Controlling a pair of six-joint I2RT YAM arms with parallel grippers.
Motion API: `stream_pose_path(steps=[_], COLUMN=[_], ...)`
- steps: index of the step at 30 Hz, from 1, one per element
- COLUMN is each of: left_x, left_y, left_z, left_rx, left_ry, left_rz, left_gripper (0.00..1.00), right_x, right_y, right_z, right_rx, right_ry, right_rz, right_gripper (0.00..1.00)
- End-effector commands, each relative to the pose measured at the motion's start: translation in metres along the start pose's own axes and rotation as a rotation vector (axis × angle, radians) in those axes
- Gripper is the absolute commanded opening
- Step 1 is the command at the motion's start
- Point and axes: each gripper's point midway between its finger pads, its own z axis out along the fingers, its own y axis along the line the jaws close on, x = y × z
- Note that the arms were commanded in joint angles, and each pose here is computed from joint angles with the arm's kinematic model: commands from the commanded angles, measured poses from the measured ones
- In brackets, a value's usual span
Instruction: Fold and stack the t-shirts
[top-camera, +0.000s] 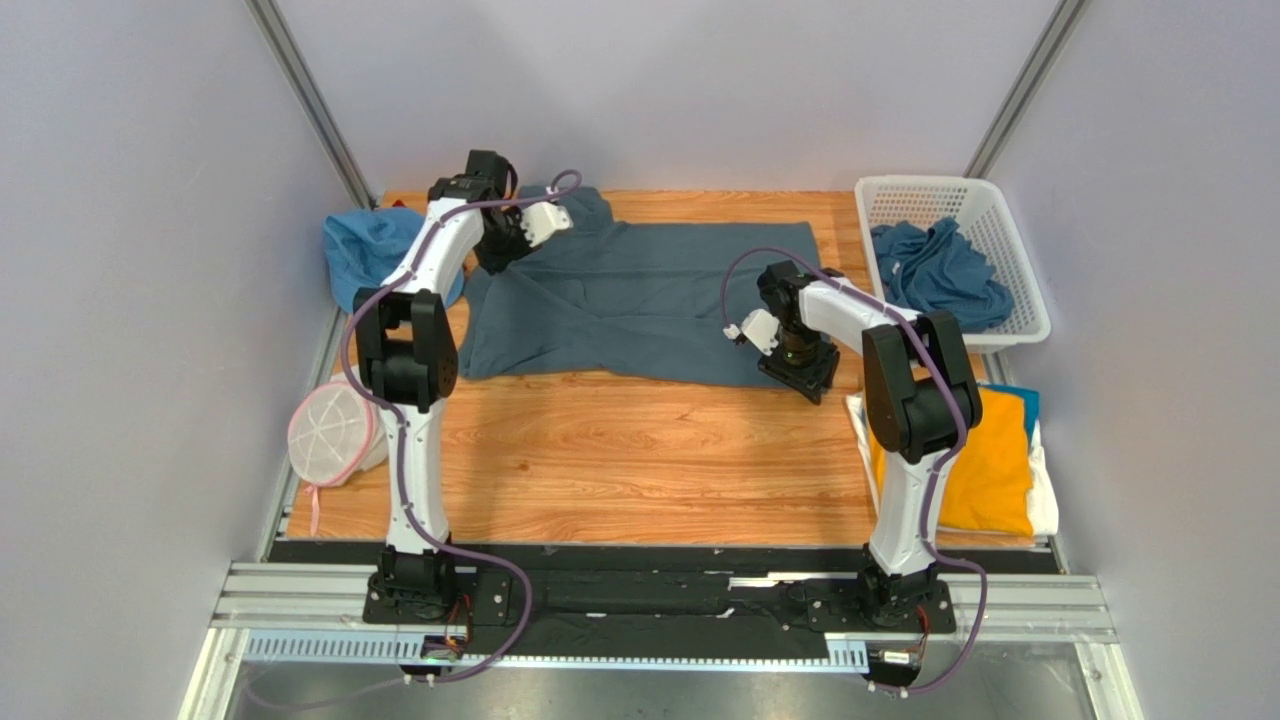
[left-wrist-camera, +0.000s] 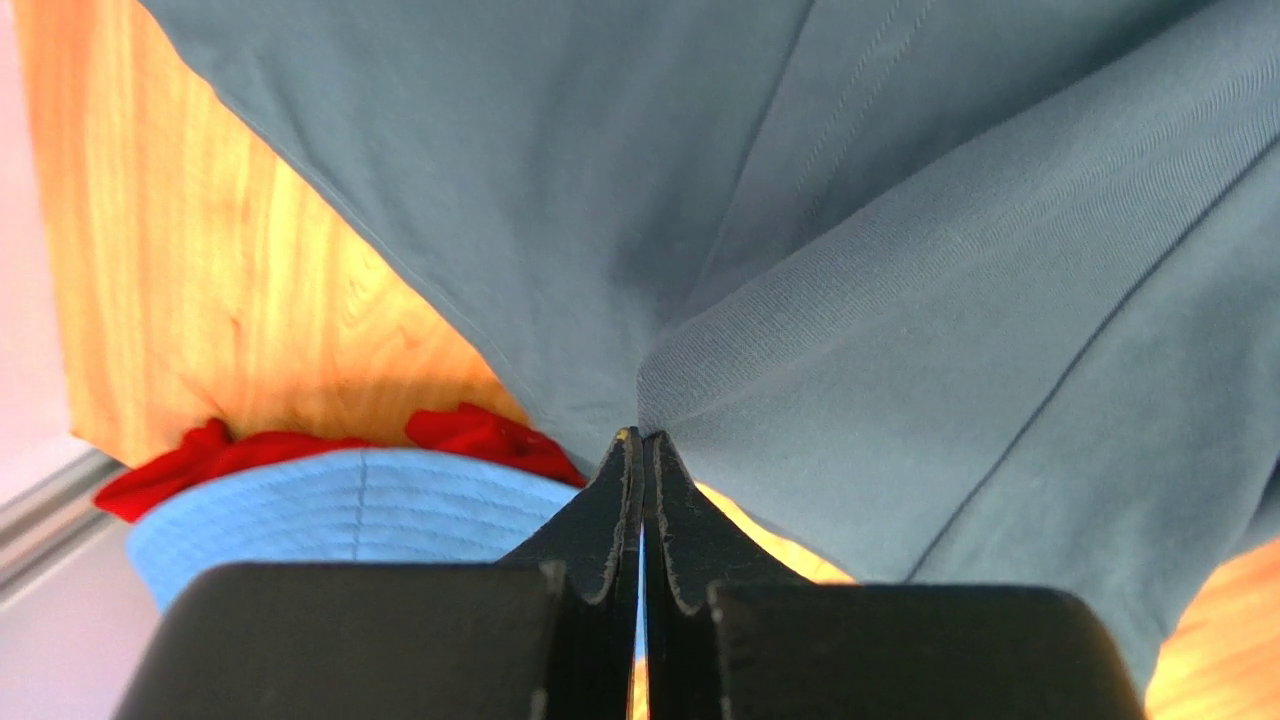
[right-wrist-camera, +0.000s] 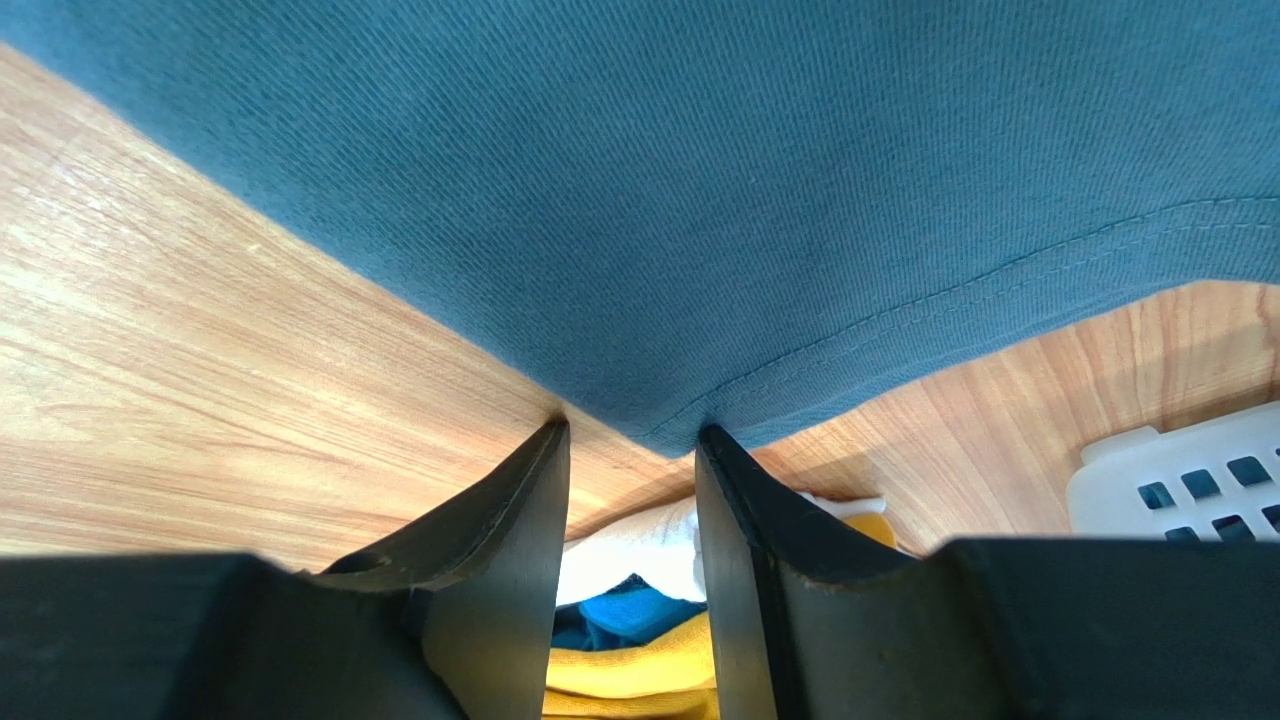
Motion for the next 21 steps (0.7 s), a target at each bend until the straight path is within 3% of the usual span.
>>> stream_pose_path(steps=[1,19,21], left_x=[-0.021,-0.046,-0.045], left_y=[0.023,0.034,0.035], left_z=[-0.007,0.0,0.0], left_rx=[-0.094,-0.183,-0.191], left_ry=[-0.039,-0.039,-0.033], left_rz=[0.05,0.11,0.105], left_gripper=[0.0,0.0,0.05], right_x=[0.0,0.005,0.006], right_y=[0.005,0.006,0.006], right_z=[0.005,0.008,0.008], right_rx=[-0.008,0.004,0.004], right_ry=[-0.018,-0.004,-0.001], right_rz=[0.018,0.012,0.012], right_gripper=[0.41,0.4,0.41])
